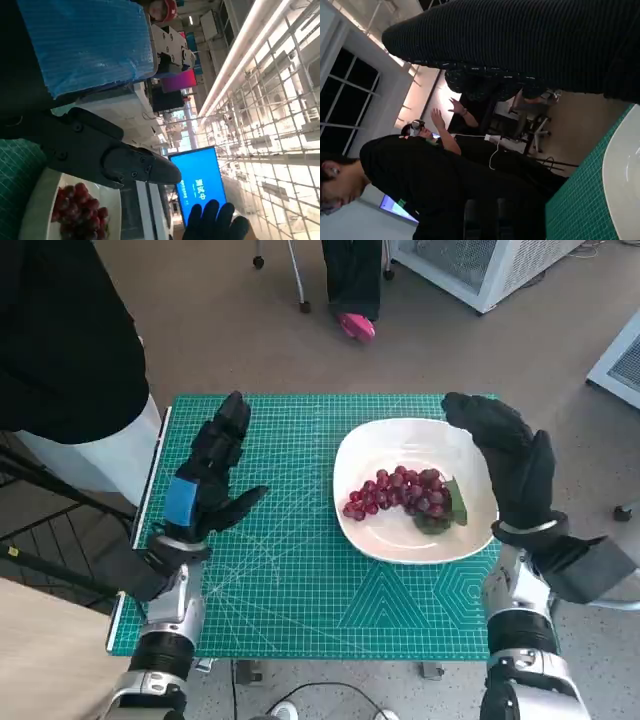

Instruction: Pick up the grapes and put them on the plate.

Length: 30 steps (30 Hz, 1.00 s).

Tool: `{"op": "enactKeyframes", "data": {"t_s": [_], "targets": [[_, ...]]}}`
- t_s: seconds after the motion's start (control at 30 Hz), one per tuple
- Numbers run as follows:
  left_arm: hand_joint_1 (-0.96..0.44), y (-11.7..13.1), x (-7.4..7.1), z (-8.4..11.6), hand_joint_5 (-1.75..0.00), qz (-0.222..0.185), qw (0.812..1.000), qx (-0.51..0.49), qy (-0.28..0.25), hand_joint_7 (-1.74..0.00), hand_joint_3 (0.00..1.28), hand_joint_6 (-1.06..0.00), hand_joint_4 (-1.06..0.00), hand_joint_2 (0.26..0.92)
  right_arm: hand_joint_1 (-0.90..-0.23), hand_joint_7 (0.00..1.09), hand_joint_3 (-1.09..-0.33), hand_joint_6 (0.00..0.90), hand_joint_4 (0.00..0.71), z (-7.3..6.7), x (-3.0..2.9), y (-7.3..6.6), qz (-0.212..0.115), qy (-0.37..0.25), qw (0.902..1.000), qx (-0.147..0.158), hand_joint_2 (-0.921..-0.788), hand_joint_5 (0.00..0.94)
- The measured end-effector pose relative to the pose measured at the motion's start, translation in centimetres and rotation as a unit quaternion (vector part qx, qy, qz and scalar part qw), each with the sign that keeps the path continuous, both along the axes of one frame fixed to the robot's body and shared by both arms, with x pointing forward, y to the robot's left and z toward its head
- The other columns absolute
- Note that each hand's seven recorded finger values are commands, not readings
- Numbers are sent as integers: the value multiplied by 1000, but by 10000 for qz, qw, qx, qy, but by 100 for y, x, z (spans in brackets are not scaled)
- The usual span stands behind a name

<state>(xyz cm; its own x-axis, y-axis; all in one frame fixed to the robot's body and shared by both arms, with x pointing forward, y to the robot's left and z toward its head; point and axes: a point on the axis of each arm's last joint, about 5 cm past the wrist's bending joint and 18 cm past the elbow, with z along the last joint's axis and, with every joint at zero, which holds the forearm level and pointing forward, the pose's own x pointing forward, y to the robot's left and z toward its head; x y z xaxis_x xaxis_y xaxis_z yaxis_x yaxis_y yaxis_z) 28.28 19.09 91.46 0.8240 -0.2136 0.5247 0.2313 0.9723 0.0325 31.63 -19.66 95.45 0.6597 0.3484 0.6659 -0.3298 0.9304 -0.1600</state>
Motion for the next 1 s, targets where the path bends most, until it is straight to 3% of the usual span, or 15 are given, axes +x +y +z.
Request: {"op": "enactKeyframes", "data": {"t_s": [1.0], "targets": [[-607,-111,14,52,0,100,9994,-87,-334,0,253,-135,-42,921,-448,6,-520,294,322,8,6,15,22,-2,10000,-34,-921,1]]}}
